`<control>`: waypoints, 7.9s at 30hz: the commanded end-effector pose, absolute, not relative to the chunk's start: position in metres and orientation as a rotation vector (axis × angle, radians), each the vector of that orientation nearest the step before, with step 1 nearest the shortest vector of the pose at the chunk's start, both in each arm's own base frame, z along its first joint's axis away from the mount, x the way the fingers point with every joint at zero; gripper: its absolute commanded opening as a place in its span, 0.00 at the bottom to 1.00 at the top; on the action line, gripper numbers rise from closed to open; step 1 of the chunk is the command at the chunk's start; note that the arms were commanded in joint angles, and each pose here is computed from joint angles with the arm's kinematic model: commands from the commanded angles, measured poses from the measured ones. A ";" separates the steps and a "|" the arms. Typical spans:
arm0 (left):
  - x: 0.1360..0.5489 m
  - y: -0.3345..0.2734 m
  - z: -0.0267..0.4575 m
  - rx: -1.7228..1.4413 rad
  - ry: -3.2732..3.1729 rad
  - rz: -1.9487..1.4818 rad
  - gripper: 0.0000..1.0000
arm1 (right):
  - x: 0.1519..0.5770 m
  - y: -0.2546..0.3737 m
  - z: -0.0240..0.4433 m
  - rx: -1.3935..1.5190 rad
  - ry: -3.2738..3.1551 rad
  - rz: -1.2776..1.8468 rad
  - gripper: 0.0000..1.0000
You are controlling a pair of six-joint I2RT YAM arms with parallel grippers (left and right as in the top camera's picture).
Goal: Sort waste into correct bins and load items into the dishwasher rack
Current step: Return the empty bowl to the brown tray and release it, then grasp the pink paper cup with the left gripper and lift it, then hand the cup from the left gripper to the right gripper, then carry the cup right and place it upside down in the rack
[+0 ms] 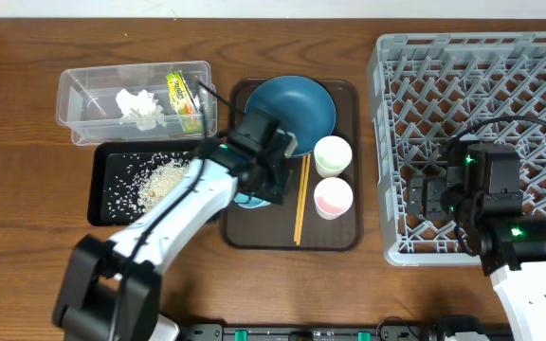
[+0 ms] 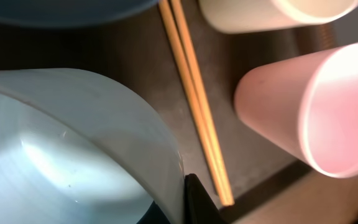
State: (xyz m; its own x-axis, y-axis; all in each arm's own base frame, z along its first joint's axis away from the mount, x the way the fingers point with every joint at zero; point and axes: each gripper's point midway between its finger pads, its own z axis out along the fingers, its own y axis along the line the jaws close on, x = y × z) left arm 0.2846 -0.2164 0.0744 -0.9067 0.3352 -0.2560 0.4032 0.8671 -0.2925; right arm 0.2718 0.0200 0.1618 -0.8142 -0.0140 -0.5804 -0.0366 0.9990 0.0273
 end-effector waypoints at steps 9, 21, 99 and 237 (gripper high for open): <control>0.293 -0.209 0.050 0.554 2.875 -0.366 0.17 | 0.275 0.022 0.171 -0.030 2.498 0.060 0.99; 0.302 -0.235 0.120 0.558 2.679 -0.592 0.43 | 0.275 0.022 0.171 -0.030 2.498 0.060 0.99; 0.290 -0.266 0.226 0.307 2.418 -2.046 0.06 | 0.283 0.193 0.221 -0.995 1.728 1.297 0.98; 0.334 -0.134 0.156 -0.025 2.669 -0.668 0.84 | 0.348 0.124 0.211 -0.440 2.071 0.934 0.18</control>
